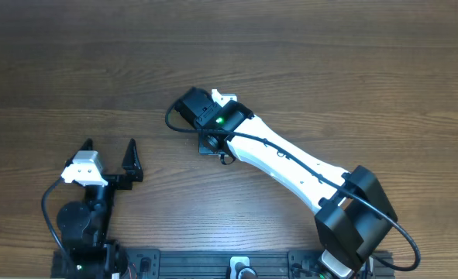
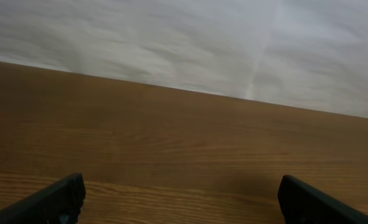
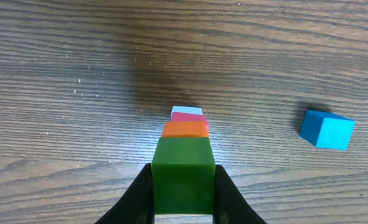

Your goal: Stack Cubes

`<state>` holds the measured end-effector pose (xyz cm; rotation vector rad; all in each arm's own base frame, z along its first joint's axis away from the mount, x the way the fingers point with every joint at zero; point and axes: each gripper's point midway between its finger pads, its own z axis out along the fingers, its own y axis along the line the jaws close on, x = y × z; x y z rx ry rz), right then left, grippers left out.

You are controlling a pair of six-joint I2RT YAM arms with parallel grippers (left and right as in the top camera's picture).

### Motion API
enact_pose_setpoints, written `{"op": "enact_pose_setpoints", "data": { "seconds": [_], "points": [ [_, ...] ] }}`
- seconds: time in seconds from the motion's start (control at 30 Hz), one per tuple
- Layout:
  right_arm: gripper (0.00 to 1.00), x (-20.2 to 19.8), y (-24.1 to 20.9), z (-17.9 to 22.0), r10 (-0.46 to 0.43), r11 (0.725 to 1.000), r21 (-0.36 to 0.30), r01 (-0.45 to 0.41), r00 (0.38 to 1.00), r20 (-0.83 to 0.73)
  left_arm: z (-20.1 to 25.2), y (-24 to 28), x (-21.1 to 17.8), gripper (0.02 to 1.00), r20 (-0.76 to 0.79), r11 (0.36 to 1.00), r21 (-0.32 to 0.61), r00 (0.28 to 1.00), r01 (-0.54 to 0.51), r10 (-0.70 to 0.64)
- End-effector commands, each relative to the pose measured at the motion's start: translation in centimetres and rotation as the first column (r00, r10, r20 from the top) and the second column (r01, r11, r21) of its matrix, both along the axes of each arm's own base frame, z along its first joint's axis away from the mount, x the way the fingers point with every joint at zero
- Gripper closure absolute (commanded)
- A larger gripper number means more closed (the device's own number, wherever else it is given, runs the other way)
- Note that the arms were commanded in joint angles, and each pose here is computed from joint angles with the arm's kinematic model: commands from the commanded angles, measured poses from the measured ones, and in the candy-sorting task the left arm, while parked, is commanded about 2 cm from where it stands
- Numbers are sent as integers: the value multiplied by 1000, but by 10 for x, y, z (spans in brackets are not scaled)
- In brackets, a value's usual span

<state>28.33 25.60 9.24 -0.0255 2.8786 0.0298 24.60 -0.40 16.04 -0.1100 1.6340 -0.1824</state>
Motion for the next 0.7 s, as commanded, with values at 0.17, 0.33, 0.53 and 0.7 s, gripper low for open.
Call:
{"op": "enact_pose_setpoints", "data": {
  "seconds": [0.17,0.33,0.53,0.7],
  "points": [
    [976,4,0,-4,-8,1000,-6,8,1000,-7,-1,0,0,18,2,1000,14,1000,2,-2],
    [936,4,0,-4,-8,1000,-6,8,1000,-7,-1,0,0,18,1,1000,14,1000,2,-2],
    [770,4,0,-6,-8,1000,-7,8,1000,-8,-1,0,0,18,1,1000,14,1000,2,-2],
    [755,4,0,-6,-8,1000,-5,8,1000,-5,-1,0,0,18,2,1000,14,1000,2,-2]
  ]
}}
